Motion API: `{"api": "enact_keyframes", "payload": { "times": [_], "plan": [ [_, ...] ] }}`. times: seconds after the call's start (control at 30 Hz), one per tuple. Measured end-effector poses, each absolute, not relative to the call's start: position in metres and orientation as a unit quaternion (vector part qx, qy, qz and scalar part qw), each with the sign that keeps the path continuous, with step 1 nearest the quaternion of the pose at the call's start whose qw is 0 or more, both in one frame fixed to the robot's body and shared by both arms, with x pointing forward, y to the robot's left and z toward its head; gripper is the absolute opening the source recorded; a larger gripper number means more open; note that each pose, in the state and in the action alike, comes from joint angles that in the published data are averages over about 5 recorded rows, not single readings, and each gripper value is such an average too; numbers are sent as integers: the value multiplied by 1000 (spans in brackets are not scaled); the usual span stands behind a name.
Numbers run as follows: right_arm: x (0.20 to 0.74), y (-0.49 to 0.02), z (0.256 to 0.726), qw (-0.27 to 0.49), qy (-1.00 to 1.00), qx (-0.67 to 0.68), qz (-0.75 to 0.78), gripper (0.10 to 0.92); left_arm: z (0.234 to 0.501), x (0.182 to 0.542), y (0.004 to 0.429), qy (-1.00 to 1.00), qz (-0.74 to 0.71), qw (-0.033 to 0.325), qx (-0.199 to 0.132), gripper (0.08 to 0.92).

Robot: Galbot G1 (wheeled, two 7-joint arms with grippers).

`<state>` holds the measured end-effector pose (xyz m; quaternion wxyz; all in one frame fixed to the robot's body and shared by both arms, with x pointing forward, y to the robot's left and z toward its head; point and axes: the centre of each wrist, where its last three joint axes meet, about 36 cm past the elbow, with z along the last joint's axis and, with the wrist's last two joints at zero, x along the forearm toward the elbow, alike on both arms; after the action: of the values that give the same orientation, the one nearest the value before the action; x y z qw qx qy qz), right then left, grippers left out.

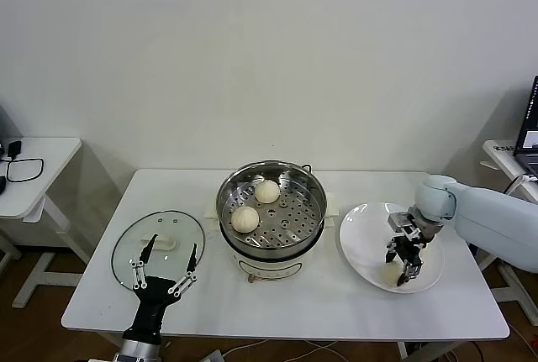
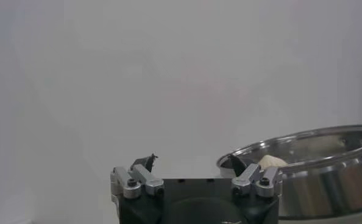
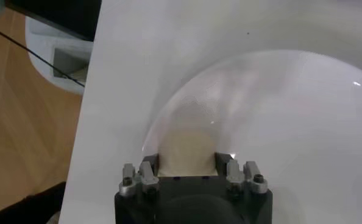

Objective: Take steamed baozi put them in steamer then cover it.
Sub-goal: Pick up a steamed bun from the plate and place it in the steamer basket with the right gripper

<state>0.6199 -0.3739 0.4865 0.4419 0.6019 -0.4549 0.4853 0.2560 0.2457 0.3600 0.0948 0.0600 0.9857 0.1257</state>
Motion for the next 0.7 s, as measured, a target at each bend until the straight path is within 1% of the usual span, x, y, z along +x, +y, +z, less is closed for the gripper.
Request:
{"api": "enact_keyframes", "payload": {
  "times": [0.13,0.3,0.53,0.7],
  "plan": [
    [630,-365,515,418,-455,606,500,628,362,257,244,986,125,97,61,823],
    [646,-344,569,368,-446,612,539,628,363,258,244,985,124,99,62,823],
    [664,-290,656,255,-397,625,622,628,364,258,243,985,125,100,63,823],
    [665,-239,698,168,-339,639,670,628,364,258,243,985,124,100,63,823]
  ]
}}
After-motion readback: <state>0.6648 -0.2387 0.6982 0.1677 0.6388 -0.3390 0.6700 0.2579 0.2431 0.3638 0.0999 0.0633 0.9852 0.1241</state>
